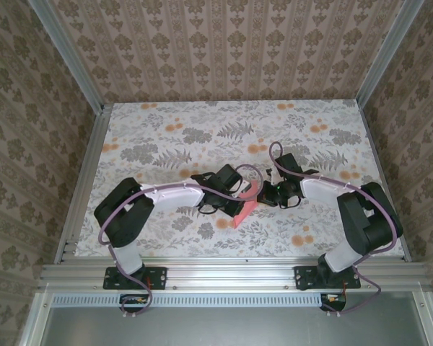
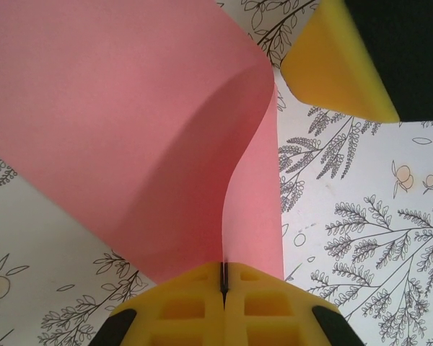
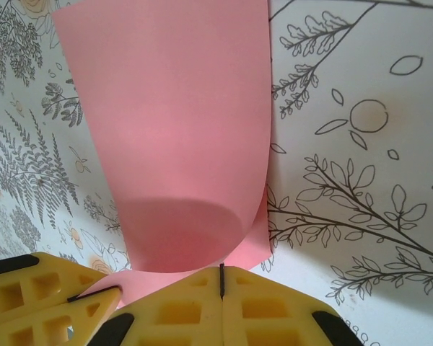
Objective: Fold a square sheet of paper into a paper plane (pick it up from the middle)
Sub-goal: Third fold the triangle at the center of the table.
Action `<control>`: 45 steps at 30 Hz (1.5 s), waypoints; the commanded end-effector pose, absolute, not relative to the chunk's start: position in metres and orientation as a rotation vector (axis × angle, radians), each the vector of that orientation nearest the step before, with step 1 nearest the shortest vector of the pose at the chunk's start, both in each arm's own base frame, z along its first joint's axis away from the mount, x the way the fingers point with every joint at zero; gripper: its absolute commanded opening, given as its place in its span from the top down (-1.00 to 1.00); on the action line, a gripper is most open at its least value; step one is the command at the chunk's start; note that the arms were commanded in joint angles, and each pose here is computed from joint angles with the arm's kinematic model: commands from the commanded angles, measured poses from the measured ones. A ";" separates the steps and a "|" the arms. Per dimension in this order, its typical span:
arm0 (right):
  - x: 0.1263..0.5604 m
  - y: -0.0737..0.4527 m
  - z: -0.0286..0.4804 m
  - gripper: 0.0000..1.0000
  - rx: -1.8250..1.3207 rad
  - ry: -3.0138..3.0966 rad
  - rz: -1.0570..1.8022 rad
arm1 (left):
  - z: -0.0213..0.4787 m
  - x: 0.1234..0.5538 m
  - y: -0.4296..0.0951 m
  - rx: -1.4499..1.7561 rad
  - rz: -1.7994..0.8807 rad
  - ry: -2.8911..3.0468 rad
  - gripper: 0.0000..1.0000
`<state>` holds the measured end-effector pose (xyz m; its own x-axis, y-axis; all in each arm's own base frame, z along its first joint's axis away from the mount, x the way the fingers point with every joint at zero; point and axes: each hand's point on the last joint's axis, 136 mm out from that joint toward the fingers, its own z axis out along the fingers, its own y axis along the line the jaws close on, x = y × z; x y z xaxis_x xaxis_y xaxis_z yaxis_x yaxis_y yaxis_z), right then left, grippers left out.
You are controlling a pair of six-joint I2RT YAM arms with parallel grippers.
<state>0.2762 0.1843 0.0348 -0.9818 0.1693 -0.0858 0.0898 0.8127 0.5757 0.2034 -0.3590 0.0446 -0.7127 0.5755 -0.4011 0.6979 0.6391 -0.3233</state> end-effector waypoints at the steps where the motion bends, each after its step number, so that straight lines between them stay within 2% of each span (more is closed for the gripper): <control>1: 0.276 0.191 0.032 0.89 0.230 2.869 0.939 | 0.056 0.208 -0.357 0.982 -0.692 2.586 0.98; 25: 0.274 0.200 0.013 0.92 0.218 2.896 0.976 | 0.046 0.215 -0.350 0.982 -0.662 2.619 0.99; 31: 0.266 0.188 0.001 0.93 0.110 2.987 0.838 | 0.049 0.217 -0.352 1.002 -0.678 2.610 0.97; 45: 0.266 0.188 -0.002 0.93 -0.108 3.052 0.794 | 0.046 0.223 -0.360 1.099 -0.721 2.618 0.92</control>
